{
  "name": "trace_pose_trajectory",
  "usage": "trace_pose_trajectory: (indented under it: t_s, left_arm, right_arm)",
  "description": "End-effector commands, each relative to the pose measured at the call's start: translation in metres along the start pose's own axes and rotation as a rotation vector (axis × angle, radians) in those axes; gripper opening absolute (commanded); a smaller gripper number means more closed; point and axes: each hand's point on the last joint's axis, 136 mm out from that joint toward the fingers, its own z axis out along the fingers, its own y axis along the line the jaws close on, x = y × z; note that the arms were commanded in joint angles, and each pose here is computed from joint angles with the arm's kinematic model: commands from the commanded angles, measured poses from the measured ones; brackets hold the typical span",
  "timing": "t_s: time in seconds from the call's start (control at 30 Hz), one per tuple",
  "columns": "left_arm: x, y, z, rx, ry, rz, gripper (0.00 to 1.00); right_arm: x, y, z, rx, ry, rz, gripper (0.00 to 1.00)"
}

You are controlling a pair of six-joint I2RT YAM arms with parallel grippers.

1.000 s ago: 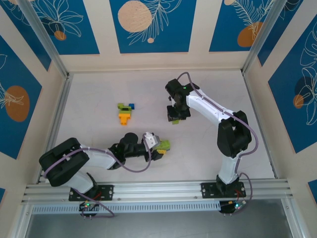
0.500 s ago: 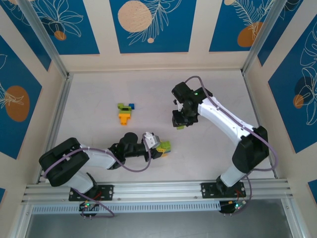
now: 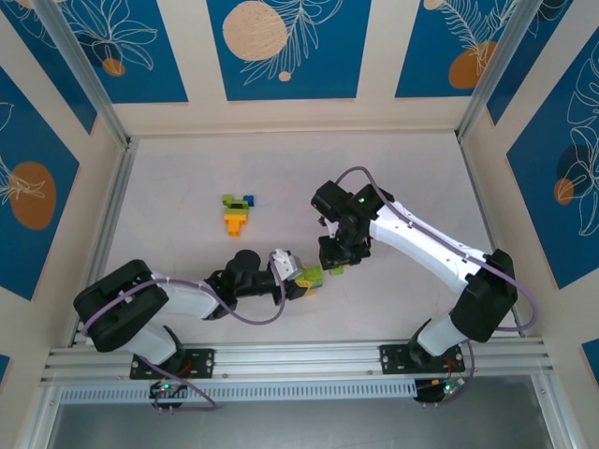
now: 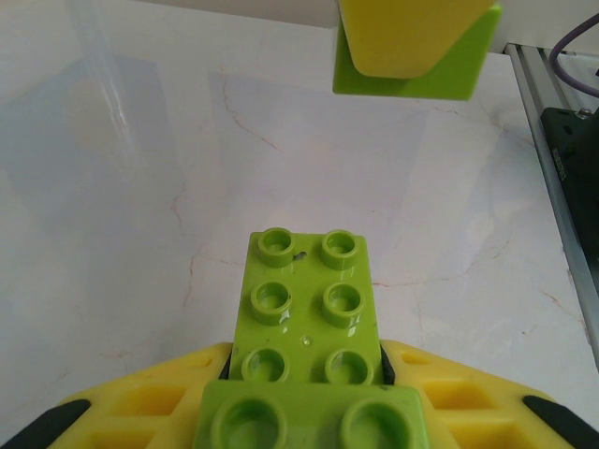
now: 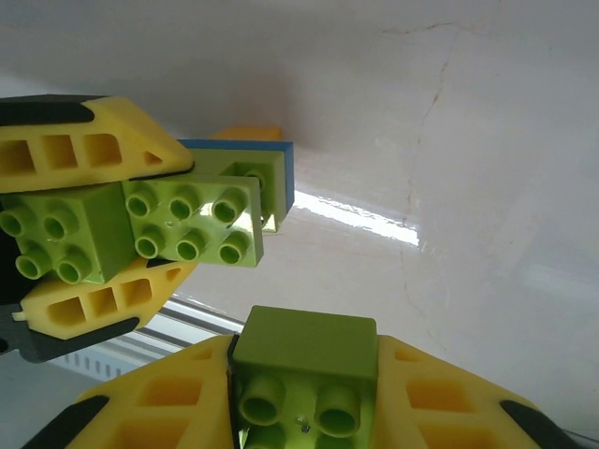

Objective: Assemble a carrot with lego

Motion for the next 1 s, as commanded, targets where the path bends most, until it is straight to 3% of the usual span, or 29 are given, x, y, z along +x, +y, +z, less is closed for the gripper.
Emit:
trace_pose_trajectory:
  t_s: [0.0,0.97]
  left_arm:
    - [0.001,-0.001,-0.002,0.014,-0.008,0.018,0.4]
    - [0.0,-0.002,-0.005,0.011,-0.009,0.017,0.4]
  right_arm:
    - [0.0,0.013,0.002,-0.052,0.01,0.008,0.28]
    - [-0.008,0.022,0.041,-0.052,0.068,-0.032,0.27]
